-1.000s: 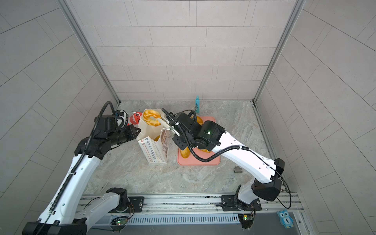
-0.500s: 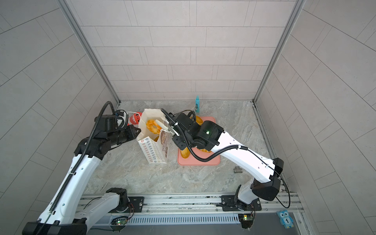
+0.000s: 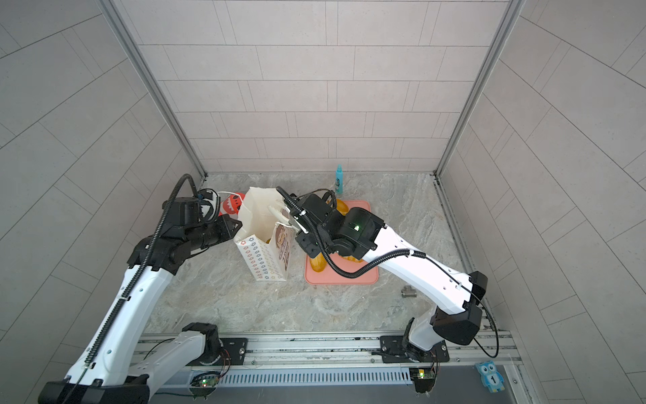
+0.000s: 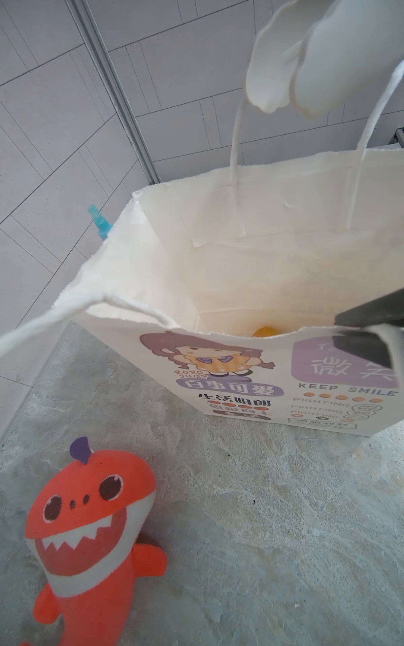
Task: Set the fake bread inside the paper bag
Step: 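Lower the donut into the bag and open the tongs, then raise the empty tongs from the bag and move them over the tray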
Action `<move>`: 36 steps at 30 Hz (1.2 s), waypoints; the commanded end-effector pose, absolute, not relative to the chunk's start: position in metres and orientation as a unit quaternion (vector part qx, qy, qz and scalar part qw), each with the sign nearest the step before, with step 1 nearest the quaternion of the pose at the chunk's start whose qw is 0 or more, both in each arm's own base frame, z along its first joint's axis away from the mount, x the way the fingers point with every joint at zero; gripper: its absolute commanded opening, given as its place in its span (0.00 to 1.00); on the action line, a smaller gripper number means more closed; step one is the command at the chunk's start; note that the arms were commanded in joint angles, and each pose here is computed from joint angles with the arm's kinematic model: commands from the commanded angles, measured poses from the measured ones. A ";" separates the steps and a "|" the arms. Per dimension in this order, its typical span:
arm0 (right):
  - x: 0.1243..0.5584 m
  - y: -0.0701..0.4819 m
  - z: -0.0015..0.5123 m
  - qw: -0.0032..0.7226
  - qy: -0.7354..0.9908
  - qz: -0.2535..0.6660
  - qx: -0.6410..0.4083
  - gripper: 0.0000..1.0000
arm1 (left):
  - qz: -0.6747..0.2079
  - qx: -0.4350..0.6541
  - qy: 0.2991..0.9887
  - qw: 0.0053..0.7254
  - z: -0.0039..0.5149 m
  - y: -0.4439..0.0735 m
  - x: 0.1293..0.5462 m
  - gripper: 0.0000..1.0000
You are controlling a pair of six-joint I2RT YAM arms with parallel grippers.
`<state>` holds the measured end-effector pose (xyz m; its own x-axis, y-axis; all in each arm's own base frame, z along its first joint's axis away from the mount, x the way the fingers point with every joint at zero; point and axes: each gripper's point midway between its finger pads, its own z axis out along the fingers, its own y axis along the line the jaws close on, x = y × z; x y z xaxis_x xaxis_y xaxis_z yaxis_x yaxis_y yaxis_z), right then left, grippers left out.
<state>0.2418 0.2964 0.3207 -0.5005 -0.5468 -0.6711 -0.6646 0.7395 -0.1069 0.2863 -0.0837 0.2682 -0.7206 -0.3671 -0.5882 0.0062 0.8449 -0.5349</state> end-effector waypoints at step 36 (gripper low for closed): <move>0.253 0.202 0.409 0.530 0.825 0.075 -0.184 0.34 | -0.260 -0.102 0.888 0.365 0.269 -0.082 0.285 0.12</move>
